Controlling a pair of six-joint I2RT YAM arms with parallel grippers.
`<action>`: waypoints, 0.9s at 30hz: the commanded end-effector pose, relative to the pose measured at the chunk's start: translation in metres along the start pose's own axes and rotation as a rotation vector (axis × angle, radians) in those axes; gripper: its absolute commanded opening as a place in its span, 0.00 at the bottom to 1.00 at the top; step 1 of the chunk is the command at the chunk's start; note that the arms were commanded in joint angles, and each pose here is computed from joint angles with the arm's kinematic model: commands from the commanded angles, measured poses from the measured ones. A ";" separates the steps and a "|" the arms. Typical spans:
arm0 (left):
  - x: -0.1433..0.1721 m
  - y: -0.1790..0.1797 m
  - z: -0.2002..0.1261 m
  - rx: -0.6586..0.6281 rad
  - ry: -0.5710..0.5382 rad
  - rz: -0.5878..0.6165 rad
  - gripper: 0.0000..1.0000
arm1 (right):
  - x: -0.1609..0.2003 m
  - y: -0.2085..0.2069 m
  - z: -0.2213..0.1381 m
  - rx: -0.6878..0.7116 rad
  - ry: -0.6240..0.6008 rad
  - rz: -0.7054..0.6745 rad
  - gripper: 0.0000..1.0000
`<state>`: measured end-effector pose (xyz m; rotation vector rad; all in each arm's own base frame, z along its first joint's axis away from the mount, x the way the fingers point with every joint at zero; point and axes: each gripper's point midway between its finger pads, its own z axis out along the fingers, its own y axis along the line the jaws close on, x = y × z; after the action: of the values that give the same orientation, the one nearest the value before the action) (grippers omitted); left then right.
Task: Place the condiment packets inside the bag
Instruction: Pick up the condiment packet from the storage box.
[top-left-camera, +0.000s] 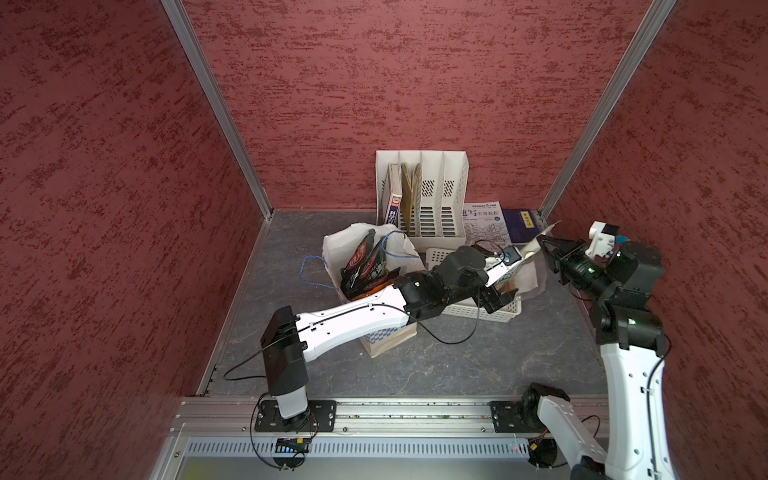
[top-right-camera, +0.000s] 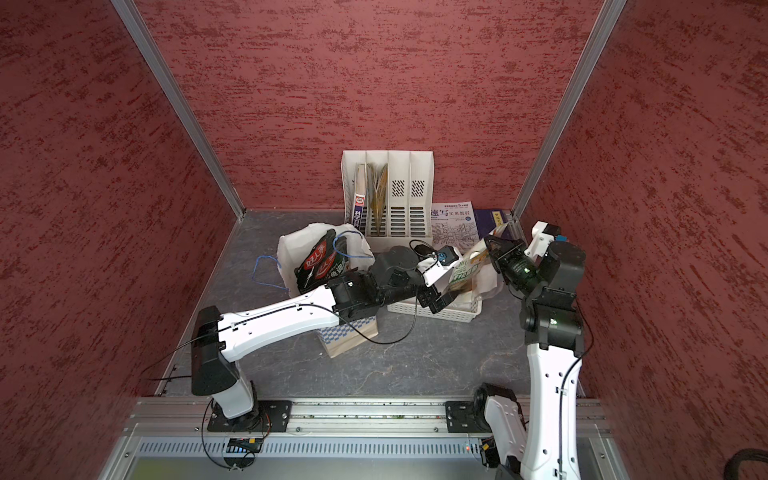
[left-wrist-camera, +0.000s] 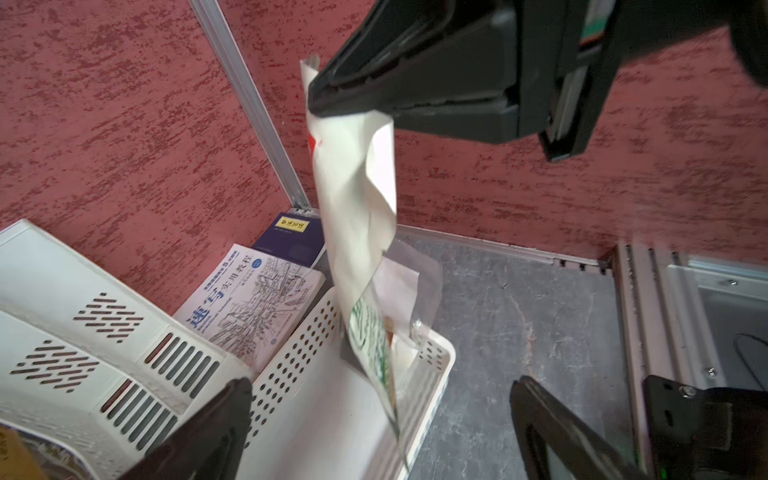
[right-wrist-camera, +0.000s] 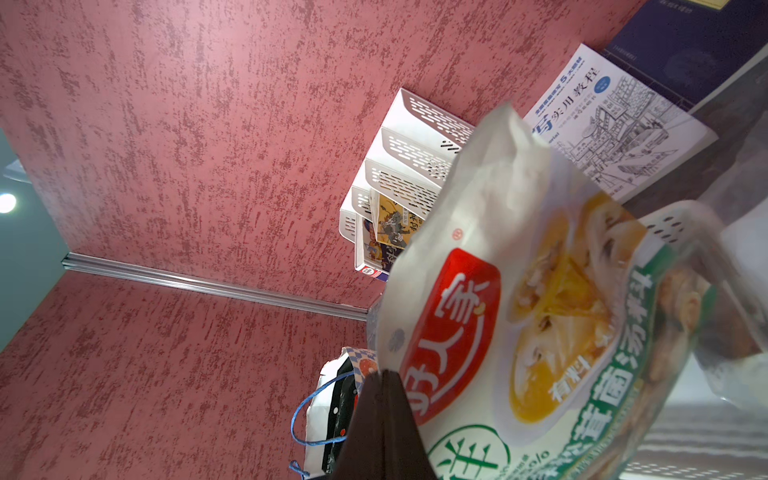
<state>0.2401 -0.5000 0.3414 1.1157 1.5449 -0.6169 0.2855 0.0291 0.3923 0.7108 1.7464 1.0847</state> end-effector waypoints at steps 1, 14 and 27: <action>-0.027 0.006 0.009 -0.011 -0.067 -0.054 0.91 | 0.003 0.033 -0.016 -0.090 -0.002 -0.035 0.00; -0.039 0.012 0.023 0.068 -0.069 -0.049 0.03 | 0.021 0.062 -0.049 -0.165 0.008 -0.065 0.00; -0.123 0.075 -0.167 -0.036 -0.427 -0.054 0.00 | 0.029 0.101 -0.093 -0.282 -0.121 -0.387 0.75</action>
<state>0.2472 -0.4269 0.4224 1.0121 1.4517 -0.7374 0.1956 0.0599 0.4765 0.3536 1.5455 1.0257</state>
